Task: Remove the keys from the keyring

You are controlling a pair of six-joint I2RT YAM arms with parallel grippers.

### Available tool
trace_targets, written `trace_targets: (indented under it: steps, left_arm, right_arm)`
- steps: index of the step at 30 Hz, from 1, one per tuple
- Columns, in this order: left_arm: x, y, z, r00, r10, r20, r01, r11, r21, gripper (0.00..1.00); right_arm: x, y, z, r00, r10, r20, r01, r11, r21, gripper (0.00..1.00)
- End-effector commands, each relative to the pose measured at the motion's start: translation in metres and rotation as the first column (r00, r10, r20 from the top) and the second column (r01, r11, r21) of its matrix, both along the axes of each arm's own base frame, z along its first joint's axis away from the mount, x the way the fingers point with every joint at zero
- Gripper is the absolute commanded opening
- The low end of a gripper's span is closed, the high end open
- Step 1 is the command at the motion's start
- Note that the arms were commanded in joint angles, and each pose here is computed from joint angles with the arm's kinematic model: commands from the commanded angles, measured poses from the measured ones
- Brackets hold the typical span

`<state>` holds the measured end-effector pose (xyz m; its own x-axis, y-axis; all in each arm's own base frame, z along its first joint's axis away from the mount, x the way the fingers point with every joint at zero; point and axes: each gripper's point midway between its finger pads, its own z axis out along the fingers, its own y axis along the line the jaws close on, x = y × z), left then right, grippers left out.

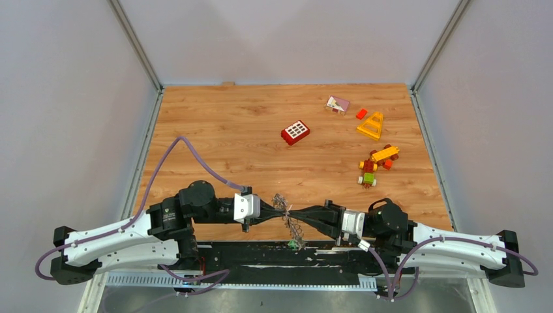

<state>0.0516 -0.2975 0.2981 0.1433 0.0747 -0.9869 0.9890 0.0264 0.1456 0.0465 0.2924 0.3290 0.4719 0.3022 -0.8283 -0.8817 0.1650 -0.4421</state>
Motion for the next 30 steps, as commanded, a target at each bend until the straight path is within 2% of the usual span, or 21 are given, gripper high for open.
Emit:
trace_targets:
  steps: [1,5,10,18,25,30]
  left_arm:
    - [-0.0003,-0.0017,0.0096,1.000,-0.005,0.014,0.006,0.999,-0.034,0.00]
    - [0.0006,-0.0009,0.0079,1.000,0.000,0.014,0.000,1.000,-0.027,0.02]
    - [-0.0018,-0.0010,0.0086,1.000,-0.011,0.009,0.011,0.999,-0.030,0.24]
    - [-0.0084,-0.0007,0.0093,0.999,-0.047,0.005,0.047,0.998,-0.033,0.31]
    - [-0.0073,0.0031,0.0129,0.999,-0.036,0.016,0.037,0.999,-0.031,0.45]
    - [-0.0073,0.0023,0.0145,0.999,-0.036,0.010,0.036,0.999,-0.039,0.48]
  right_arm:
    - [0.0007,-0.0118,0.0401,0.999,-0.021,0.035,0.017,0.991,0.129,0.00]
    - [0.0007,-0.0120,0.0395,0.999,-0.023,0.035,0.018,0.991,0.129,0.00]
    - [0.0012,-0.0117,0.0379,0.999,-0.024,0.033,0.019,0.992,0.126,0.00]
    - [0.0021,-0.0116,0.0367,0.999,-0.029,0.028,0.025,0.992,0.123,0.00]
    - [0.0027,-0.0104,0.0343,0.999,-0.030,0.025,0.027,0.993,0.112,0.00]
    - [0.0033,-0.0090,0.0328,0.999,-0.031,0.025,0.028,0.994,0.106,0.00]
